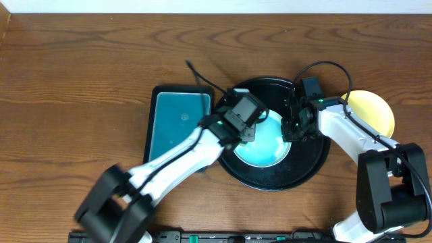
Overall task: Clean dirty plates on tray and stack at the side
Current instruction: 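Return the sponge into the basin with the left gripper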
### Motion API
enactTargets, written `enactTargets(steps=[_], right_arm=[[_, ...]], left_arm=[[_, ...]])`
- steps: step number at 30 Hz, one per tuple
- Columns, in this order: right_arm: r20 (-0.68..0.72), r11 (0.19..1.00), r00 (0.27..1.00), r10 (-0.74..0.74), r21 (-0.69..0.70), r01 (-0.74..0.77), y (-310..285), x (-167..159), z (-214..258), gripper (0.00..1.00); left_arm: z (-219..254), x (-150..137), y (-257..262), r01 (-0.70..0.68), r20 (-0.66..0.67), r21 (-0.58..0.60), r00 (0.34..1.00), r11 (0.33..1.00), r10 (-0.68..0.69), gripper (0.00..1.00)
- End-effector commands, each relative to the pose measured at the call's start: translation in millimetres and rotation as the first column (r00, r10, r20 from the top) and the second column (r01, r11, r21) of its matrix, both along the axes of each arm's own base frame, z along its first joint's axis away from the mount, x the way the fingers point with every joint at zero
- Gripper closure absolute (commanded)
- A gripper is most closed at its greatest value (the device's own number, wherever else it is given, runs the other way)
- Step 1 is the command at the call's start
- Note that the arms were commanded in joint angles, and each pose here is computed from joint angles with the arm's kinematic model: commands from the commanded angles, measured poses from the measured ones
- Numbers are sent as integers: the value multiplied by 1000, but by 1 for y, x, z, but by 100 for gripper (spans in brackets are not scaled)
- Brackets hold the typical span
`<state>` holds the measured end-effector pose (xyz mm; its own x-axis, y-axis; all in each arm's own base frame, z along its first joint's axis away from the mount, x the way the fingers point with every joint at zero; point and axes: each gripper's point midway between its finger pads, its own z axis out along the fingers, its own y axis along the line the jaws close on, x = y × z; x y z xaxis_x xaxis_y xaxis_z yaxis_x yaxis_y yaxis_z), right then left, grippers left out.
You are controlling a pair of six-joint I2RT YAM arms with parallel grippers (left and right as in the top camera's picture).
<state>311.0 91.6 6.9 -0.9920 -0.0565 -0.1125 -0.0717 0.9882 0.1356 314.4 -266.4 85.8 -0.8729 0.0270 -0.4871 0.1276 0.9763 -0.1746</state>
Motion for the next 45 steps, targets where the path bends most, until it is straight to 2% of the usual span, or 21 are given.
enactTargets(steps=[1, 6, 13, 21, 26, 32, 40, 41, 42, 43, 45], right_arm=[[8, 999, 1000, -9, -35, 9, -7, -1, 1, 99], [8, 999, 1000, -9, -35, 9, -7, -1, 1, 99], [9, 999, 1000, -9, -35, 9, -7, -1, 1, 99], [9, 999, 1000, -9, -35, 9, -7, -1, 1, 99], [10, 999, 1000, -9, -35, 9, -7, -1, 1, 99], [9, 999, 1000, -9, -35, 9, -7, -1, 1, 99], [9, 999, 1000, -9, -35, 9, -7, -1, 1, 99], [9, 999, 1000, -9, -35, 9, -7, -1, 1, 99], [10, 999, 1000, -9, -35, 9, -7, -1, 1, 99], [9, 999, 1000, -9, -35, 9, -7, -1, 1, 99], [9, 999, 1000, -9, -35, 9, -7, -1, 1, 99]], left_arm=[[30, 2, 22, -33, 32, -24, 999, 999, 34, 92], [38, 9, 66, -82, 17, 31, 997, 996, 81, 92], [21, 18, 134, -187, -55, 123, 979, 975, 195, 93], [-1, 16, 184, -258, -108, 179, 954, 949, 280, 92], [-18, 13, 186, -248, -155, 196, 948, 949, 280, 93], [-47, 15, 160, -101, -241, 122, 962, 987, 128, 93], [-86, 13, 163, -92, -313, 170, 939, 981, 143, 92], [-86, 13, 165, -94, -310, 177, 939, 980, 146, 84], [-84, 14, 166, -96, -304, 182, 941, 979, 149, 62], [-83, 14, 165, -97, -301, 180, 942, 979, 149, 56], [-77, 15, 165, -98, -296, 177, 944, 979, 147, 52]])
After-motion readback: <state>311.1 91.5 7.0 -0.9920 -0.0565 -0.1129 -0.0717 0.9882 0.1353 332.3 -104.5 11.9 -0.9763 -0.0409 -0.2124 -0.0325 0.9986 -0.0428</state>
